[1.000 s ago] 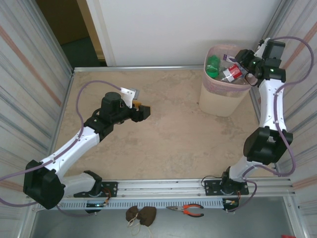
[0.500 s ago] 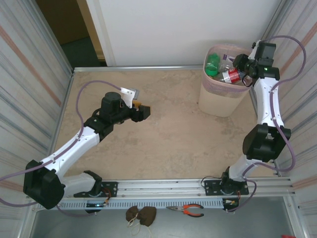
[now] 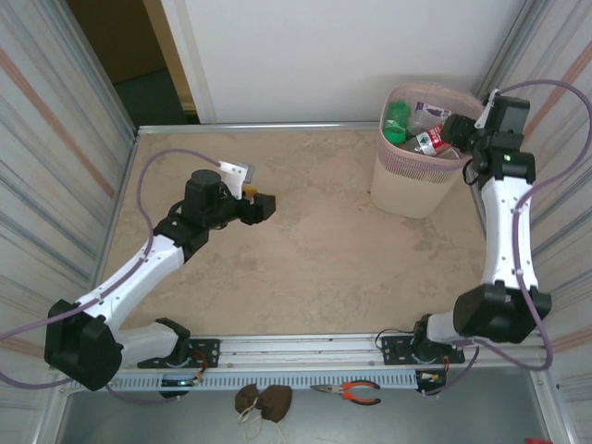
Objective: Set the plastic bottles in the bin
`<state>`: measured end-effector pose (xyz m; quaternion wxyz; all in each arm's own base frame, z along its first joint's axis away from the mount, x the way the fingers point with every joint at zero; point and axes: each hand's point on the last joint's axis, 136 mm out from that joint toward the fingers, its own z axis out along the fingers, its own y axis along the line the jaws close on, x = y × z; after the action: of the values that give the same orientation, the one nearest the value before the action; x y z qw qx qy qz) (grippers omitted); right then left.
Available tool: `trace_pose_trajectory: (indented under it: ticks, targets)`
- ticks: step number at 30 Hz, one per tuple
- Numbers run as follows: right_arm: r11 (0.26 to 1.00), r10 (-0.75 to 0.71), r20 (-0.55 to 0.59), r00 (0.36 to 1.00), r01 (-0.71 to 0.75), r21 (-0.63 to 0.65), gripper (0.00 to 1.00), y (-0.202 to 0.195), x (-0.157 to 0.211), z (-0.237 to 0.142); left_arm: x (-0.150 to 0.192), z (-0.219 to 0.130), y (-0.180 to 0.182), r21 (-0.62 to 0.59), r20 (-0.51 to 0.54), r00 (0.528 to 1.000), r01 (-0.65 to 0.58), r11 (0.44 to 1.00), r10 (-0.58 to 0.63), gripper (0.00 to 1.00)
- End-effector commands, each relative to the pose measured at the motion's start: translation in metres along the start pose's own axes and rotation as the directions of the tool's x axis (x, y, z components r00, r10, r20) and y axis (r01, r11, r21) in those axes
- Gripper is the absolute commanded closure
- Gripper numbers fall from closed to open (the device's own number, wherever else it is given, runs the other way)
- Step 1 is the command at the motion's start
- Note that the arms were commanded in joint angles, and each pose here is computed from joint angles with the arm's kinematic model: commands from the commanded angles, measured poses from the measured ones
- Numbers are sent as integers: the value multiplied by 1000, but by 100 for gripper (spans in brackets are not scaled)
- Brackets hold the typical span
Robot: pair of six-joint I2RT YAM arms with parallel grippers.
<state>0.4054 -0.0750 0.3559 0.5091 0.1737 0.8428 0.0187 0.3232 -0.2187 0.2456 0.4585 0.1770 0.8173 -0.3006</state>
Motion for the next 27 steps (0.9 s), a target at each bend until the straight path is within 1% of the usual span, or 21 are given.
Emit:
trace_pose_trajectory:
  ticks: [1, 7, 10, 11, 12, 13, 16, 19, 23, 25, 27]
  targets:
    - [1000, -5, 52, 999, 5, 11, 24, -5, 0, -26, 2, -6, 18, -63, -3, 999, -33, 997, 33, 27]
    - [999, -13, 41, 999, 15, -38, 16, -3, 34, -49, 12, -15, 50, -171, -30, 998, -59, 983, 55, 22]
    - [998, -20, 21, 1000, 21, -55, 7, -5, 59, -53, 18, -25, 67, -256, -43, 996, -88, 963, 79, 15]
    - [998, -20, 15, 1000, 21, -57, 1, -6, 68, -53, 20, -29, 74, -292, -47, 995, -95, 952, 86, 12]
    - [998, -21, 5, 1000, 22, -57, 1, -8, 79, -52, 22, -33, 80, -324, -50, 995, -102, 940, 91, 5]
    - [998, -23, 14, 1000, 24, -59, 1, -9, 85, -55, 24, -36, 85, -351, -49, 994, -106, 931, 94, 2]
    - [998, -26, 11, 1000, 27, -62, 1, -14, 110, -49, 30, -47, 103, -426, -40, 995, -99, 899, 91, 1]
    - [999, -4, 23, 1000, 5, -31, 1, -24, 135, -35, 40, -58, 122, -515, -35, 995, -99, 852, 95, 1]
    - [999, 16, 40, 999, -14, -29, 1, -33, 171, -8, 53, -72, 147, -637, -36, 992, -116, 762, 121, 1]
    - [999, -3, 57, 998, 5, -38, 1, -34, 184, 6, 60, -76, 156, -675, -54, 989, -140, 724, 140, 1]
    - [999, -24, 59, 998, 25, -22, 1, -38, 200, 21, 70, -78, 165, -708, -82, 985, -167, 686, 154, 1]
